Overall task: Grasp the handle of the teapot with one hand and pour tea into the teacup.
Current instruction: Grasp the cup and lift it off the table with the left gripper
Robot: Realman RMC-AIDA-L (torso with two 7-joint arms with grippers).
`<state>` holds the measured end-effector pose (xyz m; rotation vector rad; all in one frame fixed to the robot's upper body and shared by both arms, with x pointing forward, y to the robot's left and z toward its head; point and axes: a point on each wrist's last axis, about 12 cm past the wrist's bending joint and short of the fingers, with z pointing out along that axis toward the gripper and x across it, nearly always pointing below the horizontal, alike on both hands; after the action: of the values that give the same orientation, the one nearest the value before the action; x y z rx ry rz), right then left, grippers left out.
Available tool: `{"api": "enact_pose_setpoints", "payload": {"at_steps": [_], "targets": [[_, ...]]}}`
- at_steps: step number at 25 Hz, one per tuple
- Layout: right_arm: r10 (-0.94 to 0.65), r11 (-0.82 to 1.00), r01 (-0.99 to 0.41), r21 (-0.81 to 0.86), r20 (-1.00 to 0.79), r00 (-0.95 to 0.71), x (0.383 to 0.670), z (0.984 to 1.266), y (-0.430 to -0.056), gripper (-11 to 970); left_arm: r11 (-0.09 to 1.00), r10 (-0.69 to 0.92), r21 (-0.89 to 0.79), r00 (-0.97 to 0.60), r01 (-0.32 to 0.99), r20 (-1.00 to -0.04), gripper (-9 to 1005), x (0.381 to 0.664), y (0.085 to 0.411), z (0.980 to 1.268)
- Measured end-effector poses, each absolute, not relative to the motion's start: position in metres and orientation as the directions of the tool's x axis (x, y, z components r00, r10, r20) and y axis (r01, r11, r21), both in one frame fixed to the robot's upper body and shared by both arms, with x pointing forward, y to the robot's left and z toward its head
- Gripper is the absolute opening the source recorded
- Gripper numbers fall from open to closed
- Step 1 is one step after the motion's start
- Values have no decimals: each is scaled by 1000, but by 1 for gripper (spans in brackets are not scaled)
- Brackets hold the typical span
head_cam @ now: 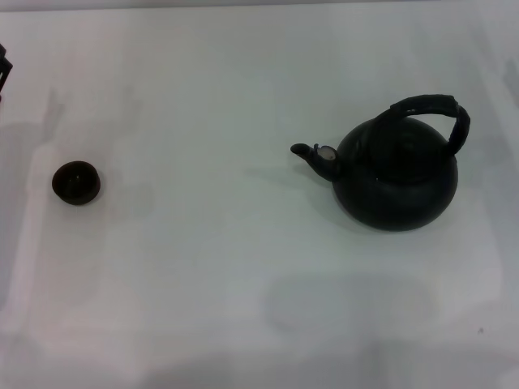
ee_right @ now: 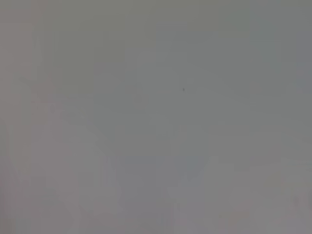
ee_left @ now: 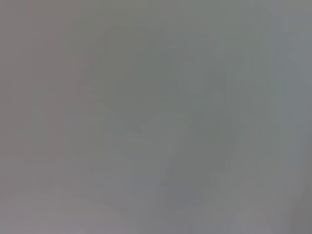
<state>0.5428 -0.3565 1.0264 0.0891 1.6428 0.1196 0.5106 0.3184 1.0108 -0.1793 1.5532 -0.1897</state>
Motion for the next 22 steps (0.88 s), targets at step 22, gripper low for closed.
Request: {"api": "enact_pose_setpoints", "payload": {"at_steps": [22], "targets": [[121,990,72,121,-993,-2,554,1040,-369,844,977,-169,-160,53,140,-984,876,482,308,1009]]}}
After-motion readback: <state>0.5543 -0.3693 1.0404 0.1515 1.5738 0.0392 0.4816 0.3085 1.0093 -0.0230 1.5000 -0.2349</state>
